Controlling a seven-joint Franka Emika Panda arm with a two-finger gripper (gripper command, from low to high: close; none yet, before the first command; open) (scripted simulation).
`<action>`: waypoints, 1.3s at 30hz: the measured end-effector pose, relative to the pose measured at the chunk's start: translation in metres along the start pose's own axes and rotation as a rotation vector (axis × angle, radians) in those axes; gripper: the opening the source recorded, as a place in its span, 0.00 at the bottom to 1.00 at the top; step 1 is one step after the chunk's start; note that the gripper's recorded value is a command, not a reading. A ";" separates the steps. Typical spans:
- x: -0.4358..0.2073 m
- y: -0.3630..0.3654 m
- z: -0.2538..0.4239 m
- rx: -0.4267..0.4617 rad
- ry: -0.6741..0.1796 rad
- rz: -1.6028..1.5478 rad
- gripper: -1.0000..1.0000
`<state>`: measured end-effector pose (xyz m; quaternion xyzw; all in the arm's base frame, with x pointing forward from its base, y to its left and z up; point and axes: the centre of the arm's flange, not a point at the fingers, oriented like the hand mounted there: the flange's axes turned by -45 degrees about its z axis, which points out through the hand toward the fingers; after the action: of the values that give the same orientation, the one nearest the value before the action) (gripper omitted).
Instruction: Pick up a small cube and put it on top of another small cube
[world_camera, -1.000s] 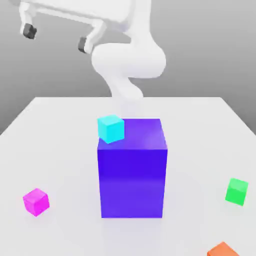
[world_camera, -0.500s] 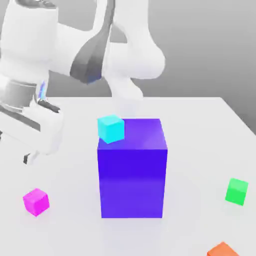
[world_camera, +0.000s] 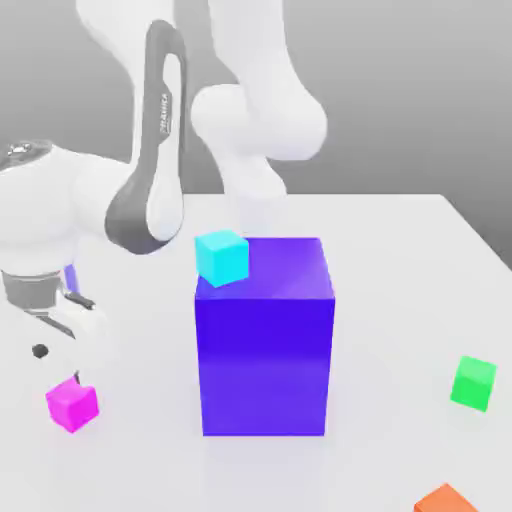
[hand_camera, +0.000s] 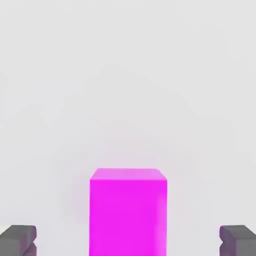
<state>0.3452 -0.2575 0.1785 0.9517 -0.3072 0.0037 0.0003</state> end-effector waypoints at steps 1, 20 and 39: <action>0.000 0.000 0.007 0.002 0.001 0.001 0.50; 0.000 0.000 0.007 0.003 0.000 0.002 0.00; -0.056 -0.312 -0.122 0.114 0.188 0.180 0.00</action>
<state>0.4811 0.0285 0.3004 0.9142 -0.3892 0.1102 -0.0251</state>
